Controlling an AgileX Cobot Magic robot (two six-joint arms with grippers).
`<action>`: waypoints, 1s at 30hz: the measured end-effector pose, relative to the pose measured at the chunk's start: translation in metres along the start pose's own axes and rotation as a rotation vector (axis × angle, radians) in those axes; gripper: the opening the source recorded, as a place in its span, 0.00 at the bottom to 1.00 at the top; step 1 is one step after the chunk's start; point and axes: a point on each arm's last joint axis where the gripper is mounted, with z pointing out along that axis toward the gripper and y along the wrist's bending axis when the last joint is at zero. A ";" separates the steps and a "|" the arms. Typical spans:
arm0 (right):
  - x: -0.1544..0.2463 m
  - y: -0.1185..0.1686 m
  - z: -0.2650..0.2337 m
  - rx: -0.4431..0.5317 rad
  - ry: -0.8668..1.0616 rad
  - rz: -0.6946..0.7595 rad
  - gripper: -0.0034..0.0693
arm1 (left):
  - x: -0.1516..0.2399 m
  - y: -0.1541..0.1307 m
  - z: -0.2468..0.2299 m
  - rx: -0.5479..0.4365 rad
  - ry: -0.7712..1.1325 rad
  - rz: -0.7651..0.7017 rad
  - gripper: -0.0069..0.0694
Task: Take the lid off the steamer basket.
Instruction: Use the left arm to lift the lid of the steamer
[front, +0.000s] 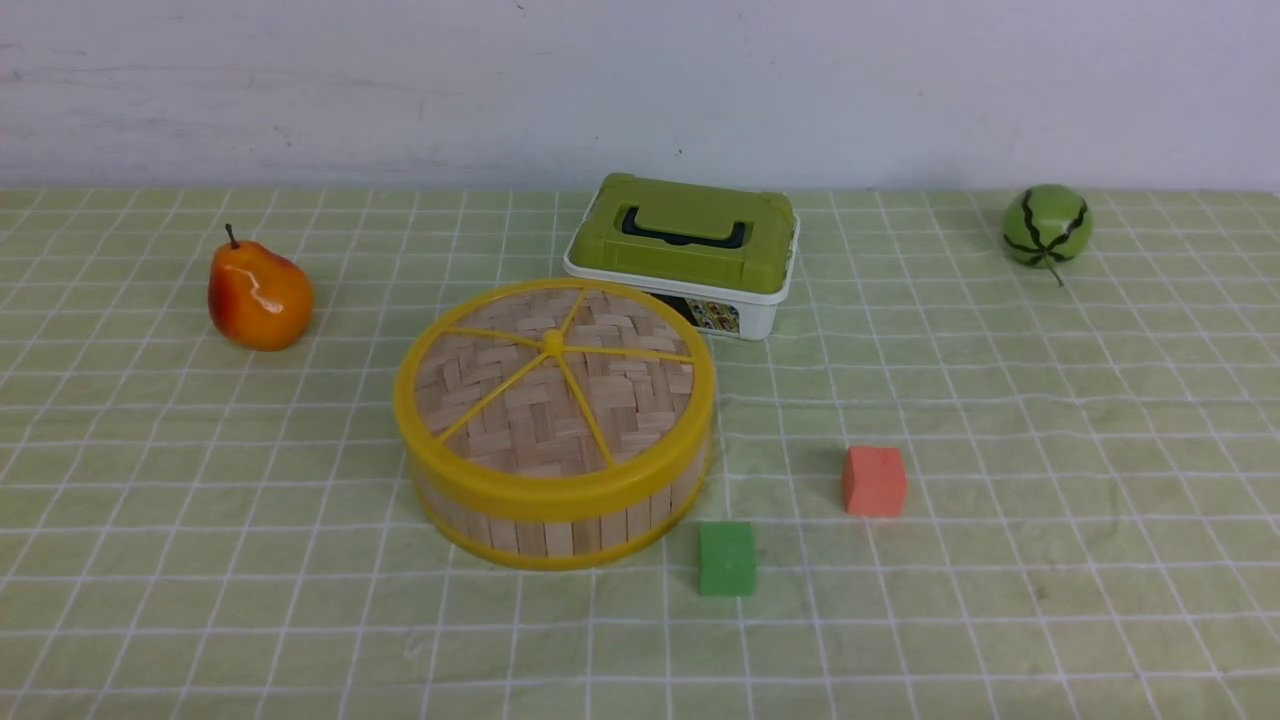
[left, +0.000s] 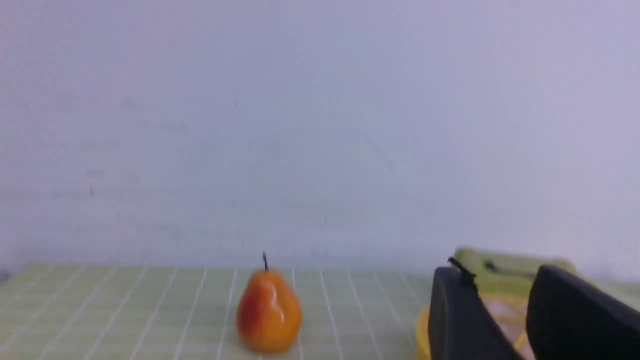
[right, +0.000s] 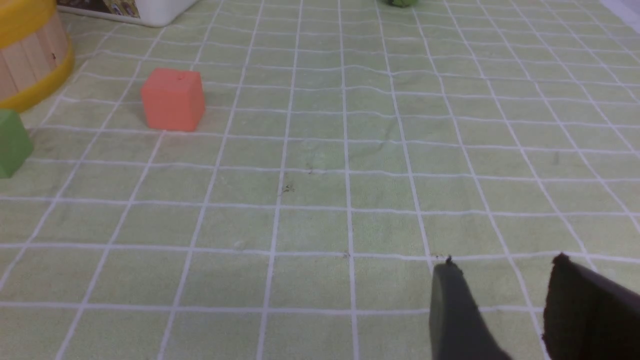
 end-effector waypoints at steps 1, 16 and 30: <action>0.000 0.000 0.000 0.000 0.000 0.000 0.38 | -0.004 0.000 0.000 0.002 -0.042 -0.005 0.37; 0.000 0.000 0.000 0.000 0.000 0.000 0.38 | -0.103 -0.010 0.030 0.027 -0.133 -0.278 0.09; 0.000 0.000 0.000 0.000 0.000 0.000 0.38 | -0.041 -0.019 0.194 -0.103 0.736 -0.275 0.07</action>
